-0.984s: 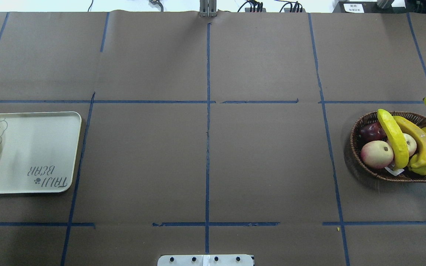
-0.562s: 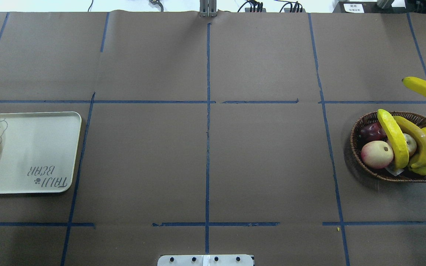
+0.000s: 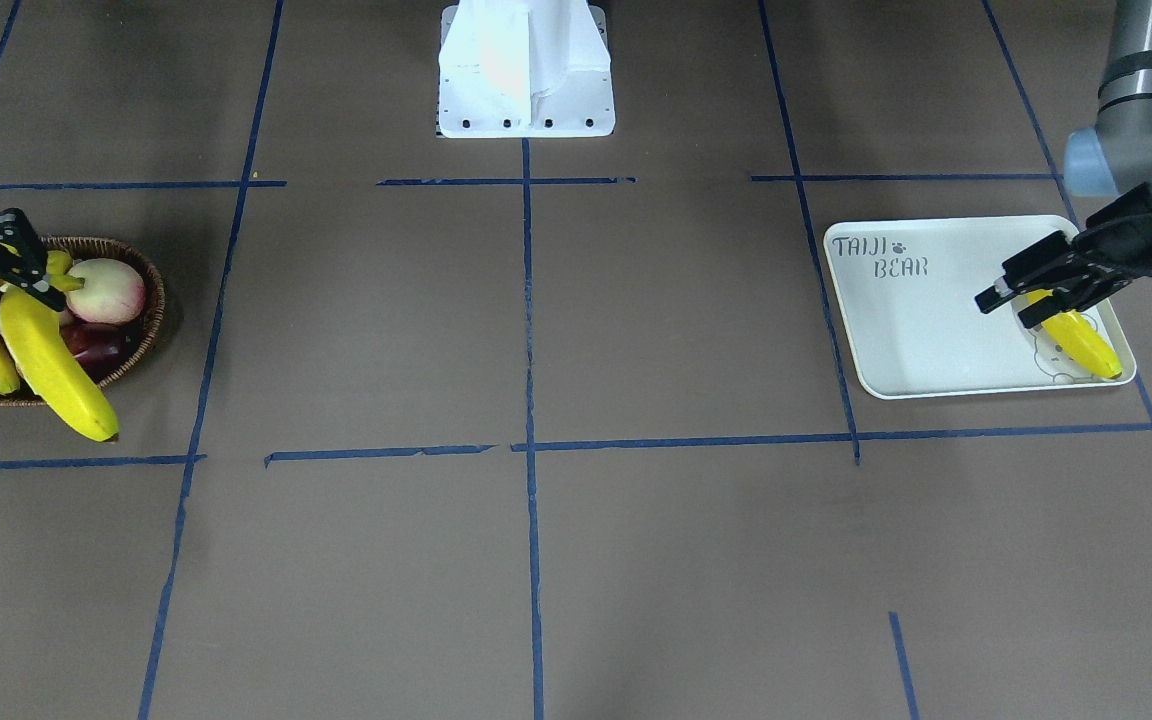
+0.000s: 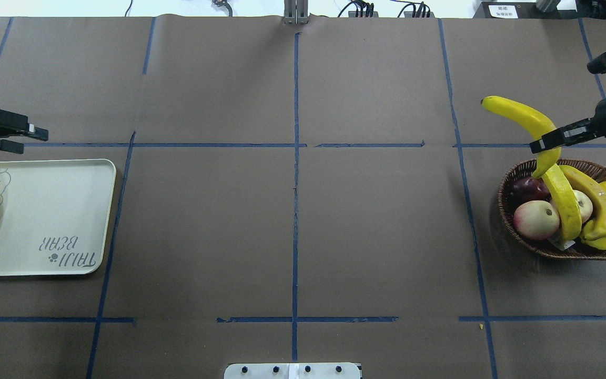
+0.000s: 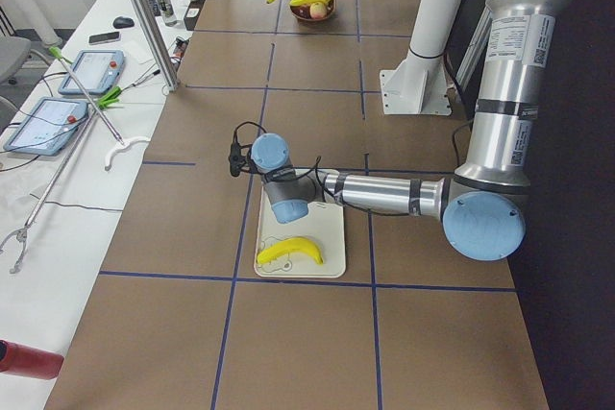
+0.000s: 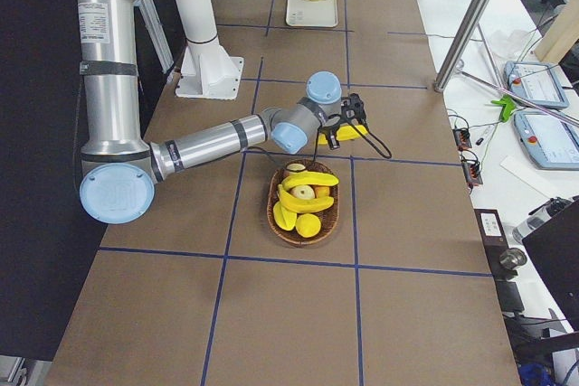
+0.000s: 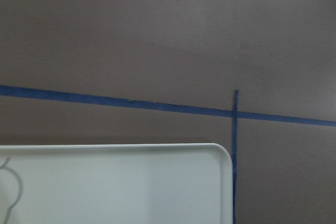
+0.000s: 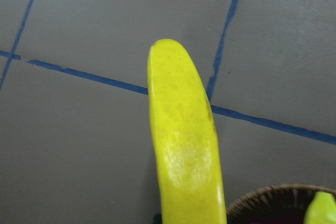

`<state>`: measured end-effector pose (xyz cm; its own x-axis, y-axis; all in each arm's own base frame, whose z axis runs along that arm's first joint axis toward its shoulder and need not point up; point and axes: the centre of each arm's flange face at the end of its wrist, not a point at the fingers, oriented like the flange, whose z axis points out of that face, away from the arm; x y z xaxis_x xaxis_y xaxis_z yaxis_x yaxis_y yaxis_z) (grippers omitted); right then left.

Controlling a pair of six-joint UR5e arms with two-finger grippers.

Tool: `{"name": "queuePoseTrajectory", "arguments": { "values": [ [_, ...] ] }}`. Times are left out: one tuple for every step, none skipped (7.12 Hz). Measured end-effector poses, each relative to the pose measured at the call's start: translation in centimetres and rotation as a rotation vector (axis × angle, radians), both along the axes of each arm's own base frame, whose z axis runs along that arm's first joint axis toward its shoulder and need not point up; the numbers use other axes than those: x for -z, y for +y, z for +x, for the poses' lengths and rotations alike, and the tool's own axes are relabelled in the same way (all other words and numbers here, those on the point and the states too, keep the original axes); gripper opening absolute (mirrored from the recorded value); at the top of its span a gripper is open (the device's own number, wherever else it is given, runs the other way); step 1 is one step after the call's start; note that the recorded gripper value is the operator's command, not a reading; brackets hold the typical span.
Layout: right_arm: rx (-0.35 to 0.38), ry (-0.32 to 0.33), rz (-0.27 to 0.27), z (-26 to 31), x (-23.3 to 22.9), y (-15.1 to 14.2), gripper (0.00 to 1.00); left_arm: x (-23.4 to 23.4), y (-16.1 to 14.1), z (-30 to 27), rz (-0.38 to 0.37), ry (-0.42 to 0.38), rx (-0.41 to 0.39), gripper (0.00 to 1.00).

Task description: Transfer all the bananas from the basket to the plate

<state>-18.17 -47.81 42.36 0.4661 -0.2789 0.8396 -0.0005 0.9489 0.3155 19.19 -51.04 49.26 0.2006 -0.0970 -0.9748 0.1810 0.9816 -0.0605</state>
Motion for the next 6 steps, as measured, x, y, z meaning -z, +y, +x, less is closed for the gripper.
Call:
{"name": "queuePoseTrajectory", "arguments": {
  "values": [
    [-0.014, -0.046, -0.029, -3.0, 3.0, 0.0, 0.03, 4.1, -0.4, 4.0, -0.093, 0.049, 0.021, 0.99],
    [-0.028, -0.081, -0.039, -7.0, 6.1, 0.3, 0.03, 8.1, -0.6, 7.3, -0.191, 0.105, 0.04, 0.99],
    [-0.049, -0.116, -0.038, -11.6, 9.8, 0.9, 0.03, 12.2, -1.0, 10.4, -0.29, 0.161, 0.039, 0.99],
    [-0.078, -0.162, -0.046, -15.8, 13.7, 1.8, 0.03, 15.9, -1.3, 12.9, -0.373, 0.202, 0.032, 0.99],
    [-0.103, -0.209, -0.057, -18.9, 17.1, 2.9, 0.03, 18.6, -1.5, 14.5, -0.431, 0.232, 0.037, 0.99],
    [-0.128, -0.256, -0.062, -21.4, 20.3, 4.1, 0.03, 20.8, -1.5, 16.1, -0.481, 0.257, 0.048, 0.99]
  ]
}}
